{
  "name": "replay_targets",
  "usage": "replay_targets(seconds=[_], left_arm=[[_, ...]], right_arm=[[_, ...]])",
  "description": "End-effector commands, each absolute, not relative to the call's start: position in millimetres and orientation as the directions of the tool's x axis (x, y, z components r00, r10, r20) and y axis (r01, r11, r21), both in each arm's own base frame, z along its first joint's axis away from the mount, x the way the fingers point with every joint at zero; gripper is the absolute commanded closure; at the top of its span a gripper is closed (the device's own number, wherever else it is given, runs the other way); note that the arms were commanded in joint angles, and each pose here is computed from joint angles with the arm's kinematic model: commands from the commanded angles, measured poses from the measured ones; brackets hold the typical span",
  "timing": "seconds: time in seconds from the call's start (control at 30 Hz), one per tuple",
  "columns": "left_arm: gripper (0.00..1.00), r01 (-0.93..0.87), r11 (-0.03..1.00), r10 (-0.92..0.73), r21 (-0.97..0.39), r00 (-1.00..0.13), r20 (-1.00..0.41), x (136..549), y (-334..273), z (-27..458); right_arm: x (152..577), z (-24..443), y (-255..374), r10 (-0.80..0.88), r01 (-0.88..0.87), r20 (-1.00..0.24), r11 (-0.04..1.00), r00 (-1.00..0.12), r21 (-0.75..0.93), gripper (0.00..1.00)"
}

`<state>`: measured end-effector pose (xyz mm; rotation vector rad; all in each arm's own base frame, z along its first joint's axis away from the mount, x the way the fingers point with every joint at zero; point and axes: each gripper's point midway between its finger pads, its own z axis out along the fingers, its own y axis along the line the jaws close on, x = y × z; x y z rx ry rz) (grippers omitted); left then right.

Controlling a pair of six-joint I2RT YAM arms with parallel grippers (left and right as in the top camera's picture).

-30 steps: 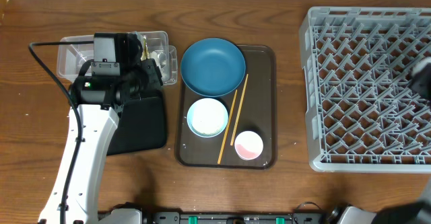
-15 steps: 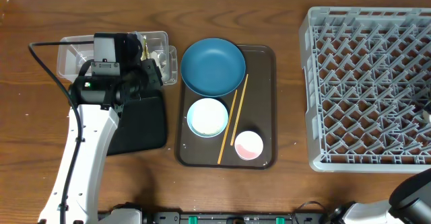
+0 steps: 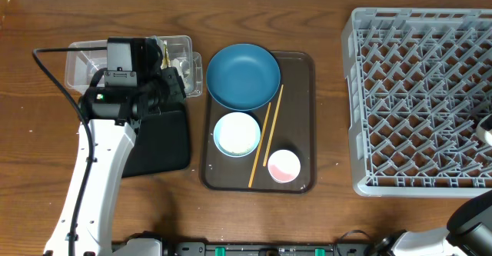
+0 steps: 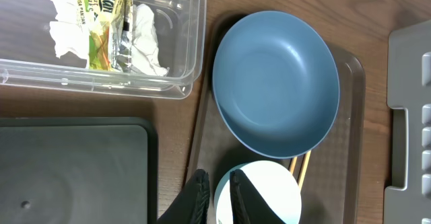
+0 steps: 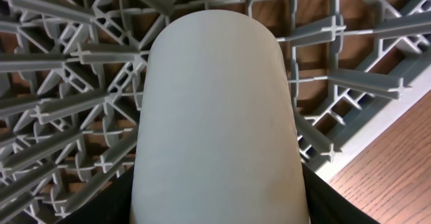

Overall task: Sort waste into correct bins and load items into the dishwasher rack
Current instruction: 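Lower the white cup onto the rack and release it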

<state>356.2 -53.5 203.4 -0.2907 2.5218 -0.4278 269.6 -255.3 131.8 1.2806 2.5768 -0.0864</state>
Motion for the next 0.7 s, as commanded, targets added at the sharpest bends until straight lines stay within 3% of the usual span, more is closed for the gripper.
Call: replay_targets(seconds=[0.0,0.67], left_arm=[[0.85,-0.103,0.934,-0.278,-0.343,-0.812,-0.513,357.5,-50.3,208.5],[0.85,-0.108,0.934,-0.278,-0.341,-0.819,-0.502,354.9,-50.1,206.5]], right_arm=[[249.5,121.9,-265.2,0.809,0.830,-0.221,0.558,-0.544,-0.003,0.99],[233.9,124.6,-260.3,0.851,0.861,-0.169,0.508,-0.497,0.025,0.99]])
